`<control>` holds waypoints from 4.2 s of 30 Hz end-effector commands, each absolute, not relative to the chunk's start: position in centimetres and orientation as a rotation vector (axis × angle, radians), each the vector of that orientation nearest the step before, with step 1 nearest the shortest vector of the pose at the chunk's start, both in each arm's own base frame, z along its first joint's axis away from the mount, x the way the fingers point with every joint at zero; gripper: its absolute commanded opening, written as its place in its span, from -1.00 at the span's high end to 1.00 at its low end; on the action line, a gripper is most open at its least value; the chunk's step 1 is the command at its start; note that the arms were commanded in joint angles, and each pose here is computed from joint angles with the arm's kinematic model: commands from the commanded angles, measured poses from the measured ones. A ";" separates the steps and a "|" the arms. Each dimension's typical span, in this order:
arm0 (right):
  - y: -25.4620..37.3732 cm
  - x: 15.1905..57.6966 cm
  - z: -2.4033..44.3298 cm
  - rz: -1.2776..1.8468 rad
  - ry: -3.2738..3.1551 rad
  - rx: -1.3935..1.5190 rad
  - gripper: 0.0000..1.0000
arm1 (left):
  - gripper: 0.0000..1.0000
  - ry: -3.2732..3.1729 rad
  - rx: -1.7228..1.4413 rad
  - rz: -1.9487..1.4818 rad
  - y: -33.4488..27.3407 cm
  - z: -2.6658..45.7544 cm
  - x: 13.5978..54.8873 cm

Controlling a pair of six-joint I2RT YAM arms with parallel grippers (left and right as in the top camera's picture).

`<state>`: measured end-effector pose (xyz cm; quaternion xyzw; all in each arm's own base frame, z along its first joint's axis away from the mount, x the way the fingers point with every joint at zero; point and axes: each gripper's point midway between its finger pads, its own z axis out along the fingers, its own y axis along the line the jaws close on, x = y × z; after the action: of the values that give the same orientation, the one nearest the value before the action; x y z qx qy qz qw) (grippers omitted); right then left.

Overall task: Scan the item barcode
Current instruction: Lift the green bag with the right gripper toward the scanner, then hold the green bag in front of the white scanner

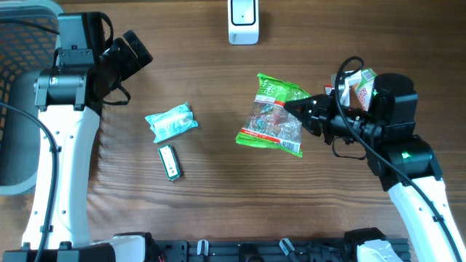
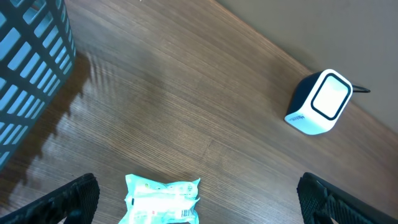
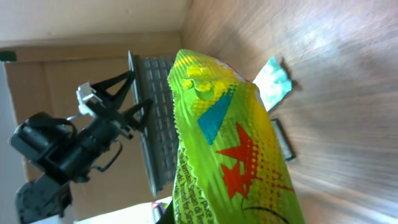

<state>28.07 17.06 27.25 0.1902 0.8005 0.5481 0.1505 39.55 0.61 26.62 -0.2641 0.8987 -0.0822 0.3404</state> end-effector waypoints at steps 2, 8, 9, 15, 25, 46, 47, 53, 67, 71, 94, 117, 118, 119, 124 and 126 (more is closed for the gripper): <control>16.6 29.0 27.0 1.358 2.248 0.296 0.91 | -1.00 2.310 -0.659 -0.218 0.7 27.9 39.5; 17.1 28.5 26.0 1.158 2.230 -0.072 0.91 | -1.00 2.310 -0.659 -0.218 0.7 27.9 39.5; 17.0 28.2 25.5 1.158 2.259 -0.049 0.91 | -1.00 2.310 -0.659 -0.218 0.7 27.9 39.5; 17.1 28.1 25.4 1.136 2.257 -0.088 0.91 | -1.00 2.310 -0.659 -0.218 0.7 27.9 39.5; 21.5 29.3 31.8 1.166 2.166 -0.471 0.91 | -1.00 2.310 -0.659 -0.218 0.7 27.9 39.5; 27.9 49.0 32.1 0.409 1.722 -1.139 0.91 | -1.00 2.310 -0.659 -0.218 0.7 27.9 39.5; 28.4 50.2 31.1 0.361 1.664 -1.195 0.91 | -1.00 2.310 -0.659 -0.218 0.7 27.9 39.5; 30.4 55.3 27.6 0.179 1.419 -1.318 0.91 | -1.00 2.310 -0.659 -0.218 0.7 27.9 39.5; 31.7 64.0 22.6 -0.027 1.137 -1.085 0.91 | -1.00 2.310 -0.659 -0.218 0.7 27.9 39.5; 30.8 65.1 20.0 -0.006 1.155 -1.037 0.91 | -1.00 2.310 -0.659 -0.218 0.7 27.9 39.5; 25.7 67.4 21.1 0.069 1.105 -0.699 0.91 | -1.00 2.310 -0.659 -0.218 0.7 27.9 39.5; 26.9 67.9 22.7 0.087 1.081 -0.737 0.91 | -1.00 2.310 -0.659 -0.218 0.7 27.9 39.5; 26.8 68.0 24.1 0.070 1.060 -0.714 0.91 | -1.00 2.310 -0.659 -0.218 0.7 27.9 39.5; 26.7 68.1 24.9 0.058 1.050 -0.697 0.91 | -1.00 2.310 -0.659 -0.218 0.7 27.9 39.5; 27.2 68.7 25.4 -0.040 1.076 -0.716 0.91 | -1.00 2.310 -0.659 -0.218 0.7 27.9 39.5; 27.4 69.3 22.8 -0.068 1.155 -0.789 0.91 | -1.00 2.310 -0.659 -0.218 0.7 27.9 39.5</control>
<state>68.68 26.79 25.19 -0.3317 0.5078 0.0062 0.7951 39.55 0.61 26.62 -0.2641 0.8987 -0.0822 0.3404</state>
